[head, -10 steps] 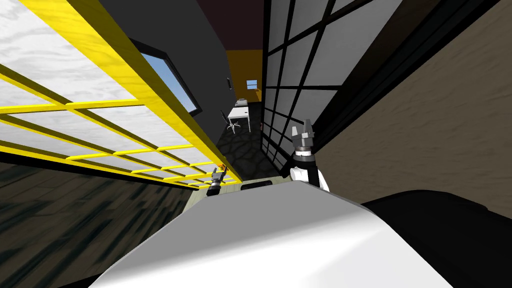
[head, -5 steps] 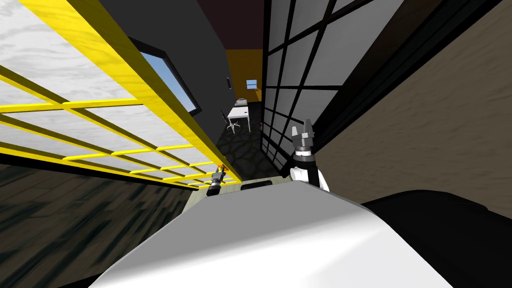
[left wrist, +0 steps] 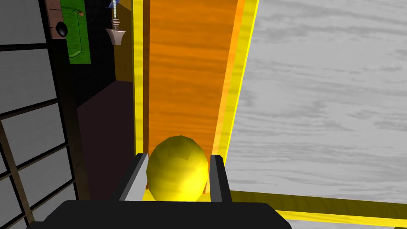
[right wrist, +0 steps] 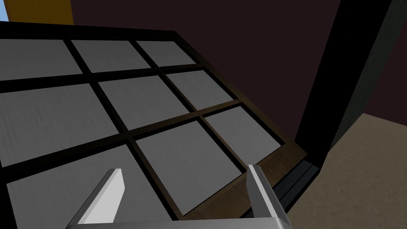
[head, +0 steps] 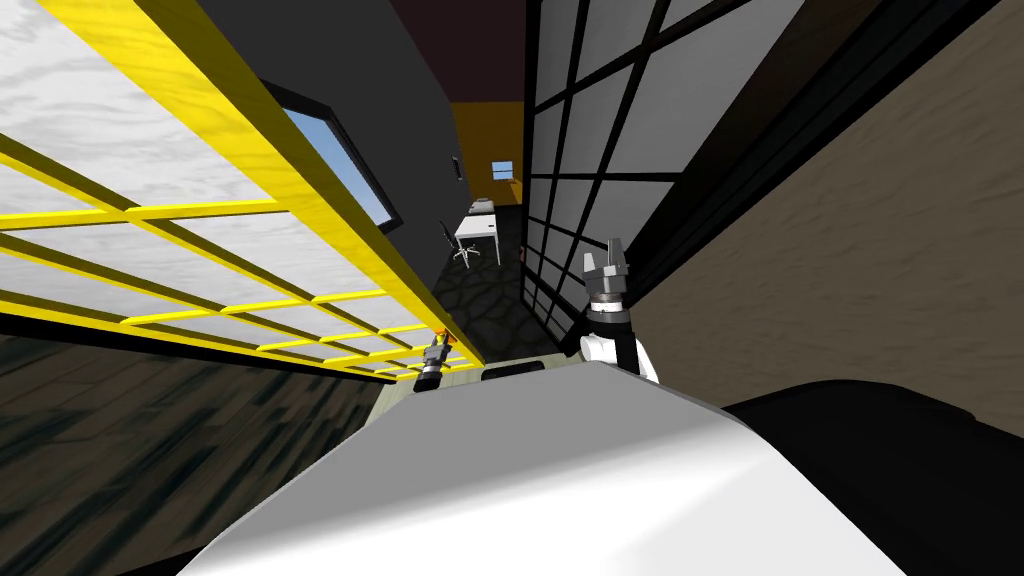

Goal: Push the door open

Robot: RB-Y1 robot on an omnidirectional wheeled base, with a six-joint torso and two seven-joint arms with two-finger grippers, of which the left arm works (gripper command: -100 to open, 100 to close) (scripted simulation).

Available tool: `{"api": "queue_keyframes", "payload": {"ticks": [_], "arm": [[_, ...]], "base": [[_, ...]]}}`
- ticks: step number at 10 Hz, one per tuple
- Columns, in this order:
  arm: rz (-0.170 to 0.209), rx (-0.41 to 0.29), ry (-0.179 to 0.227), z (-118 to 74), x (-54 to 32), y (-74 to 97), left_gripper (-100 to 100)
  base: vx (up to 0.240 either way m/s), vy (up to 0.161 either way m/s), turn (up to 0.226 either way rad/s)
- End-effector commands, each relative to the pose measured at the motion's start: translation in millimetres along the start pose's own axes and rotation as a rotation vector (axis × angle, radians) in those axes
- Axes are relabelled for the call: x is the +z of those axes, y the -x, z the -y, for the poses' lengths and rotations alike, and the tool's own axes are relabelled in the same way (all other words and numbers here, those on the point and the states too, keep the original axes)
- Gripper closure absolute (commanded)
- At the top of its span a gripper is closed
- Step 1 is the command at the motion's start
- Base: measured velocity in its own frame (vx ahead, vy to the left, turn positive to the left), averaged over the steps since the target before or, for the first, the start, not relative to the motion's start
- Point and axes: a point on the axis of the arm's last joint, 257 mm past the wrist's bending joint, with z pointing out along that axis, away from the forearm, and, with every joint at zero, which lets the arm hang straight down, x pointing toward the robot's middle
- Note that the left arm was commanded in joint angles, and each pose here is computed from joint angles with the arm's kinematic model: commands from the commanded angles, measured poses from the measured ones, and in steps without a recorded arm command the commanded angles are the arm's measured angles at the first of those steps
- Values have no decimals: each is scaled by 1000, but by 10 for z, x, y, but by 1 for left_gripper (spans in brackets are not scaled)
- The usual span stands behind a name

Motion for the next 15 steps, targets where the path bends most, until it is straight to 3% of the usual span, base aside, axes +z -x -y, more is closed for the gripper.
{"api": "queue_keyframes", "payload": {"ticks": [1, 10, 11, 14, 15], "arm": [[17, -37, 8, -23, 46, 57, 100], [70, -320, 71, -128, 95, 146, 100], [70, -327, 71, -128, 95, 146, 100], [97, -448, 95, -173, 111, 180, 100], [97, -457, 95, -173, 111, 180, 100]], "base": [[41, 1, -23], [48, 12, -34], [39, 5, -12], [44, 14, -35], [39, 11, -14]]}}
